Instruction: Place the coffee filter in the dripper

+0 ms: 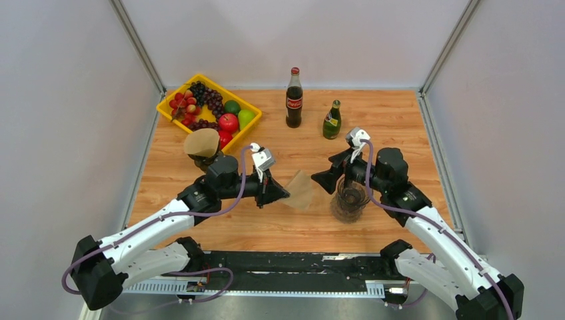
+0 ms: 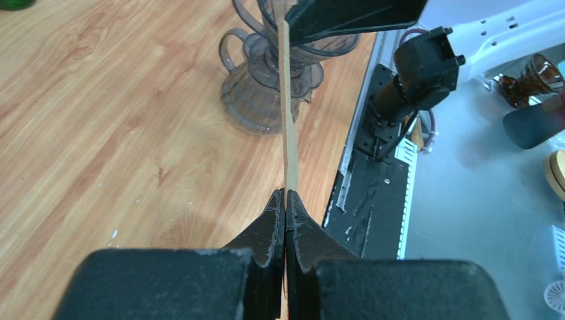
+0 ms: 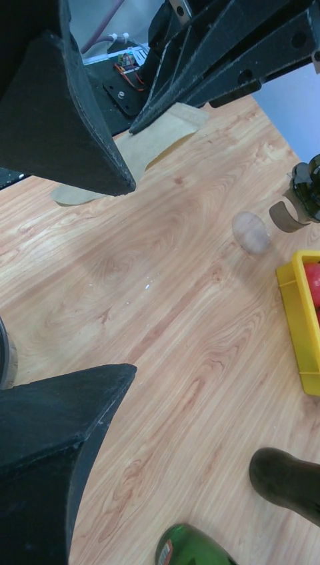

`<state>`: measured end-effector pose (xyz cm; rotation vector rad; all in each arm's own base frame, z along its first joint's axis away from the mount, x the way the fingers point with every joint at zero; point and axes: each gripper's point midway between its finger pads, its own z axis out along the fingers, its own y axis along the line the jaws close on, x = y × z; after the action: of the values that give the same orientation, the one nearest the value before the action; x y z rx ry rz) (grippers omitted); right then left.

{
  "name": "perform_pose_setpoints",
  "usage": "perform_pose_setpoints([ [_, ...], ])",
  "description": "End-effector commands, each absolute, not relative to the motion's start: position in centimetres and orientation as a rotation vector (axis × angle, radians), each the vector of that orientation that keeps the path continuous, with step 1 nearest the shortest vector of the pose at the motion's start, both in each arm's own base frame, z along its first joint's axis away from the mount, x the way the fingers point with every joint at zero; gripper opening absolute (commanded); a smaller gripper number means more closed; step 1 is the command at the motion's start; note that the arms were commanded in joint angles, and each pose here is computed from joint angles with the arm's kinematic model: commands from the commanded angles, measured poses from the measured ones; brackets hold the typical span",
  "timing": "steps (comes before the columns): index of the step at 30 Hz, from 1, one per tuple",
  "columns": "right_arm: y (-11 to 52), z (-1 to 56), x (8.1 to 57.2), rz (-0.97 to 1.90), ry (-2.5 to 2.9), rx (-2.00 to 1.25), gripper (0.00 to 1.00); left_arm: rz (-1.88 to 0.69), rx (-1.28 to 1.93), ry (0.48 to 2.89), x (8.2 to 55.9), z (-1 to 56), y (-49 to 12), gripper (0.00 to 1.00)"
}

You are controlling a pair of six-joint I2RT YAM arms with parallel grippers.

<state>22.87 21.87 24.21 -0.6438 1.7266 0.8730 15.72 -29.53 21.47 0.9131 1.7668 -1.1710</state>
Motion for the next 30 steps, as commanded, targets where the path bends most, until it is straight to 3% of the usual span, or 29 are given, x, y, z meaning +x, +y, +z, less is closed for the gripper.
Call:
perform_pose_setpoints([
  [1,22.7,27.1,23.4,0.886,1.622,-0.692,1.0,-1.227,0.97,1.709,14.6,22.7,-29.8,0.0],
  [12,23.4,26.5,22.2,0.949,1.624,-0.755,1.0,-1.278,1.015,1.695,14.2,22.8,-30.5,0.0],
  [23,21.3,26.0,24.2,0.79,1.691,-0.633,1.0,-1.298,1.039,1.663,13.8,23.5,-30.6,0.0],
  [30,22.6,26.7,21.5,0.92,1.647,-0.756,1.0,-1.272,0.998,1.683,14.4,23.5,-30.5,0.0],
])
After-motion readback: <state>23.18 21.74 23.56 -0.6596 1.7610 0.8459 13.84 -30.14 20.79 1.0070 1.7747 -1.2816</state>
